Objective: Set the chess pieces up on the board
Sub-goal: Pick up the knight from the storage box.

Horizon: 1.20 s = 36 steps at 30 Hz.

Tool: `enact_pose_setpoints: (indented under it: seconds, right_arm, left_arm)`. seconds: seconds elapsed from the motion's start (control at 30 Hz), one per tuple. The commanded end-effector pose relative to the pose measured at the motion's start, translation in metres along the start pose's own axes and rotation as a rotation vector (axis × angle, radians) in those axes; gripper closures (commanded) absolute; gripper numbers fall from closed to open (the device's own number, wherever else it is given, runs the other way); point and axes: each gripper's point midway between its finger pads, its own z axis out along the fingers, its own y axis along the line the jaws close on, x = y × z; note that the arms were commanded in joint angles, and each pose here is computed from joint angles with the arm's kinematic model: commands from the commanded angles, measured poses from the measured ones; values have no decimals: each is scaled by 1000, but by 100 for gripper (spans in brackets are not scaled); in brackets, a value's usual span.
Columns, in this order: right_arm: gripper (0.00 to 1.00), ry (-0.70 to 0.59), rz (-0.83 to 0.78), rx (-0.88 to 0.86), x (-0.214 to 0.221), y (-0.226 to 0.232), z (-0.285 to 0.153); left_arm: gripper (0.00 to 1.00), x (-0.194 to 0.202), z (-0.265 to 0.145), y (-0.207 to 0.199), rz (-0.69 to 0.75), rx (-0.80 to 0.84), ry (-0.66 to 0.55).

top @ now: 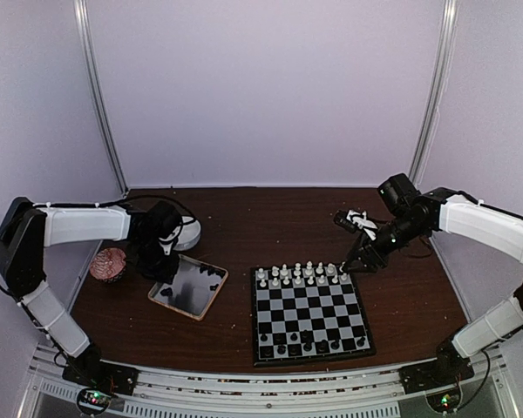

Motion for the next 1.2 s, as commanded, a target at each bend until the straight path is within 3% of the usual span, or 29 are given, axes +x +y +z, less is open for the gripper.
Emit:
enact_pose_setpoints:
  seconds: [0.0, 0.23, 0.5, 0.9, 1.17]
  right_arm:
    - [48, -25, -4, 0, -10, 1, -5]
    - [49, -22, -7, -8, -10, 1, -4]
    - [49, -16, -12, -8, -7, 2, -4]
    - [49, -7, -16, -7, -5, 1, -3]
    - [49, 2, -14, -18, -3, 2, -1]
  left_arm:
    - [76, 4, -16, 12, -97, -29, -24]
    - [73, 4, -33, -9, -492, 182, -148]
    - [70, 11, -19, -10, -752, 176, -79]
    - [70, 12, -9, -11, -938, 177, -53]
    - [68, 14, 2, -19, -976, 189, 25]
